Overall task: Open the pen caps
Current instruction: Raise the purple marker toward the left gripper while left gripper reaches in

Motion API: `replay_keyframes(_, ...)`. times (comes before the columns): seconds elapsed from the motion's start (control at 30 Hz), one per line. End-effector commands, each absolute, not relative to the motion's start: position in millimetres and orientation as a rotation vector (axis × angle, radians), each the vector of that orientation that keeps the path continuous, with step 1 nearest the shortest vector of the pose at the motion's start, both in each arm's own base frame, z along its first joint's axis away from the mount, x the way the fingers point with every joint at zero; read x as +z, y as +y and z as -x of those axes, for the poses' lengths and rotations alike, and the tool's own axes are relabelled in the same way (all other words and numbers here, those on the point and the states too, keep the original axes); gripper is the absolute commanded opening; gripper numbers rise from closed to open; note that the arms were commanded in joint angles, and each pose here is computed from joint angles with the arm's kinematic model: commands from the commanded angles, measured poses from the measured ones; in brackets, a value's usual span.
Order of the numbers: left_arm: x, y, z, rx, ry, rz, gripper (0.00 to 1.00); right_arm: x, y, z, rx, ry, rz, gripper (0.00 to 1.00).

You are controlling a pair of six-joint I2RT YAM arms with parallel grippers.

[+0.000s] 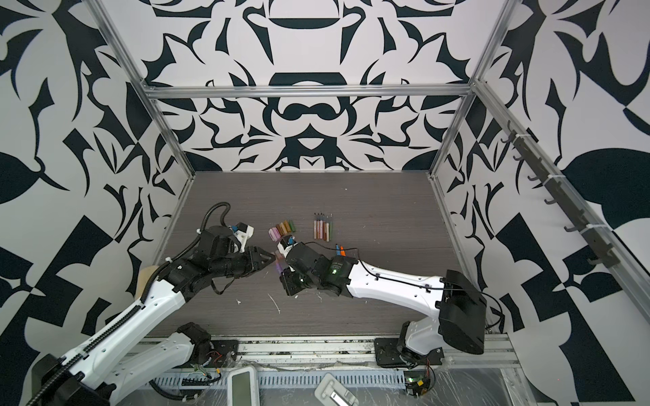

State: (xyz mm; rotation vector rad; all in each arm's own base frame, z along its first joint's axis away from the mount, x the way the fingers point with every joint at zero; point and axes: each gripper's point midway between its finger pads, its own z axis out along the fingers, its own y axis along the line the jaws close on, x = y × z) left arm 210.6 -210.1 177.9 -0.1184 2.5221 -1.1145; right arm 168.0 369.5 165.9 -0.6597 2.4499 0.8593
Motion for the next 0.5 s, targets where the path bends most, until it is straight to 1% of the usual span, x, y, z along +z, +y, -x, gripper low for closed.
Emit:
replay_keyframes(0.0, 185.1, -212.3, -219.3, -1.091, 2.482, 0.128, 0.38, 194.6, 374.9, -169.0, 0.938, 2.389, 0.637, 0.03)
replay_keyframes(0.47, 184.9, -221.6, -220.8, -1.096, 2.498, 0.101, 0.38, 196.4, 381.3, -158.5, 1.027, 2.392, 0.671, 0.03)
